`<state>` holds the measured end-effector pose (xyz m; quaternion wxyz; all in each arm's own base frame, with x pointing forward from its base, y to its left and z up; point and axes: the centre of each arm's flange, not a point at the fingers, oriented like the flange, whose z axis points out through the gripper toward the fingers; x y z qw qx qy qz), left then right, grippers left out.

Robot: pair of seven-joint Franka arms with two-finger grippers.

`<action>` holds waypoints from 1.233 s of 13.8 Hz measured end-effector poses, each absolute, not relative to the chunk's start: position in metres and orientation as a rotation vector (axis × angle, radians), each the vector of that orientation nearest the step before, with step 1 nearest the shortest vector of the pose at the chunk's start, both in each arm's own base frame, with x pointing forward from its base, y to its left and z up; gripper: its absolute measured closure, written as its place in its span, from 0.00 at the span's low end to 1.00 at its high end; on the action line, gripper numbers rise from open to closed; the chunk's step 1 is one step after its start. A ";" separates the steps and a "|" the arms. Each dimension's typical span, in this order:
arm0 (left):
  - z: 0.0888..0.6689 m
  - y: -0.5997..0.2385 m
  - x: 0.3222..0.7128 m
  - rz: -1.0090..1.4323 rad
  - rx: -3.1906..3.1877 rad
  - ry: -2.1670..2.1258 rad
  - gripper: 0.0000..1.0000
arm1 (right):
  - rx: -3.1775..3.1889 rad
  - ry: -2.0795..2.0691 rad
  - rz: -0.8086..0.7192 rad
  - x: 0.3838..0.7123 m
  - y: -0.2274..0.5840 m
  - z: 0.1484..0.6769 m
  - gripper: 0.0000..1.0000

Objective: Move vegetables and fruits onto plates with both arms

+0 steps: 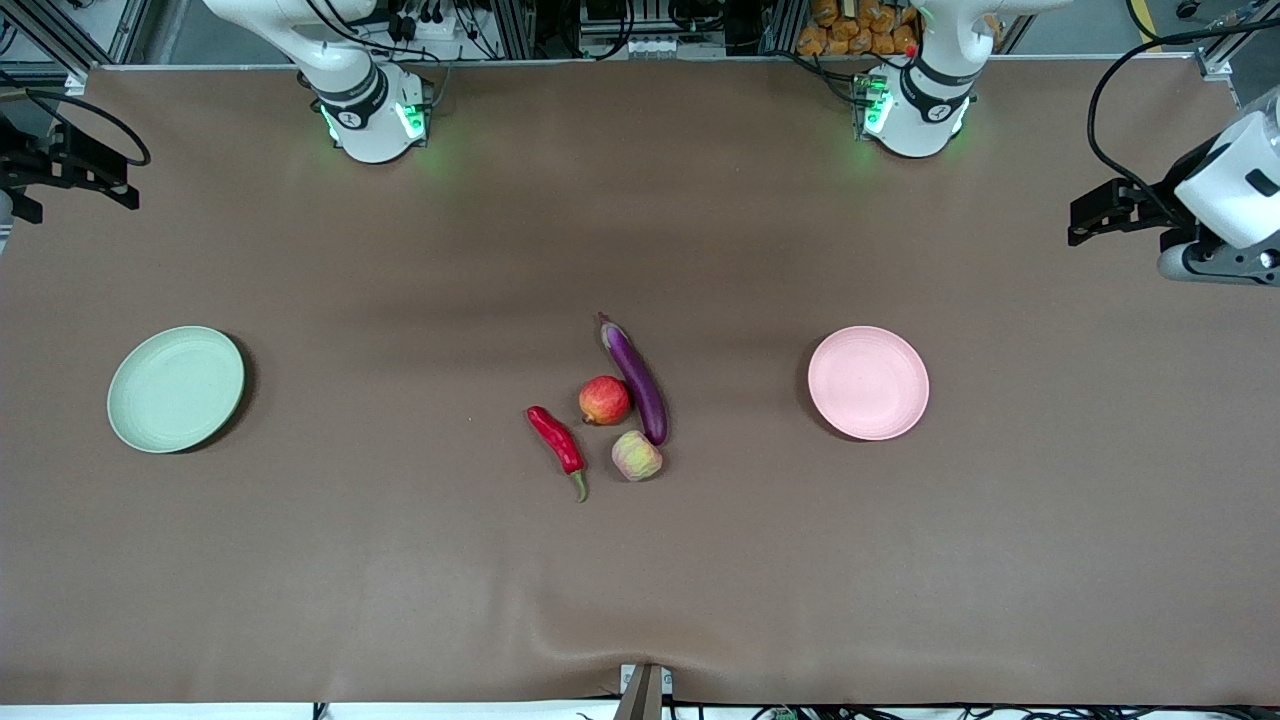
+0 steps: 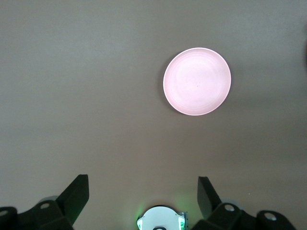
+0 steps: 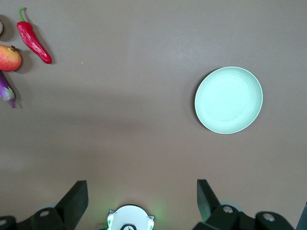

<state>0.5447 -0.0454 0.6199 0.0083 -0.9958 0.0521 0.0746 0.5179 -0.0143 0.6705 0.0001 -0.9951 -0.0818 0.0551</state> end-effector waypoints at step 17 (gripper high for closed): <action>0.603 -0.063 0.569 0.252 -3.172 0.013 0.00 | -3.125 -0.253 0.181 0.518 -0.016 0.669 0.00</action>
